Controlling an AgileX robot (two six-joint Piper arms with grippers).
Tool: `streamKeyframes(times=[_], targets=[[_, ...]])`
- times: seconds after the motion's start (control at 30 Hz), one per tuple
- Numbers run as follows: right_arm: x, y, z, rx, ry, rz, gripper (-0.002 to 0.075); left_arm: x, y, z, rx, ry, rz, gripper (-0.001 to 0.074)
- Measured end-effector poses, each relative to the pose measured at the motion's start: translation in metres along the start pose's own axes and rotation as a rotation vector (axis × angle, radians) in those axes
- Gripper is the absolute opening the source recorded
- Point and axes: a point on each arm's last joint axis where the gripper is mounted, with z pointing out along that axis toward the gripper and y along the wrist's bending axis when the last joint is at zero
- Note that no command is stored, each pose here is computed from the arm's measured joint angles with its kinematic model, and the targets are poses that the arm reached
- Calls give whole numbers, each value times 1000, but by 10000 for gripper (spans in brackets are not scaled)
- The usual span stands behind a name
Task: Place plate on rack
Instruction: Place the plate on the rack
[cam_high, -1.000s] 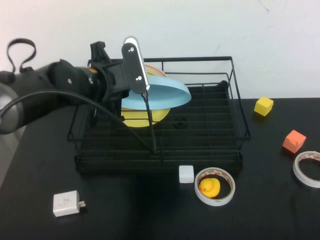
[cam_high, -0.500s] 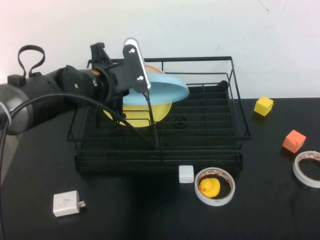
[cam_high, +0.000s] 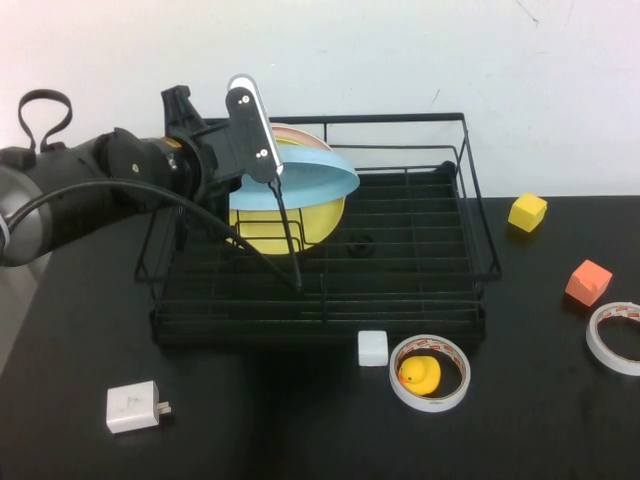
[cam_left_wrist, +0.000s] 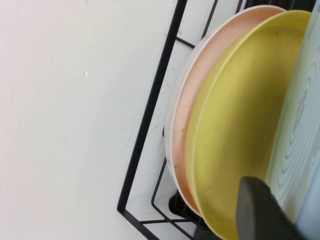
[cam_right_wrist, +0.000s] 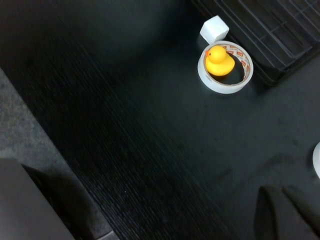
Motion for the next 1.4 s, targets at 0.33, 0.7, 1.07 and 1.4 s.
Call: streamKeyframes(times=[0.33,0.7,1.07,1.4], targets=[[0,0,0,1,1,-1,0,1,-4,3,28,5,0,102],[1,0,0,-3,8,-1,0,12,-18,22,49,34,-9,108],[1,0,0,-2,7,3,-1,15,6,21,-218,48,-190,428],[1,0,0,-2,7,24,-1,10,19,11,-409,56,-393,402]])
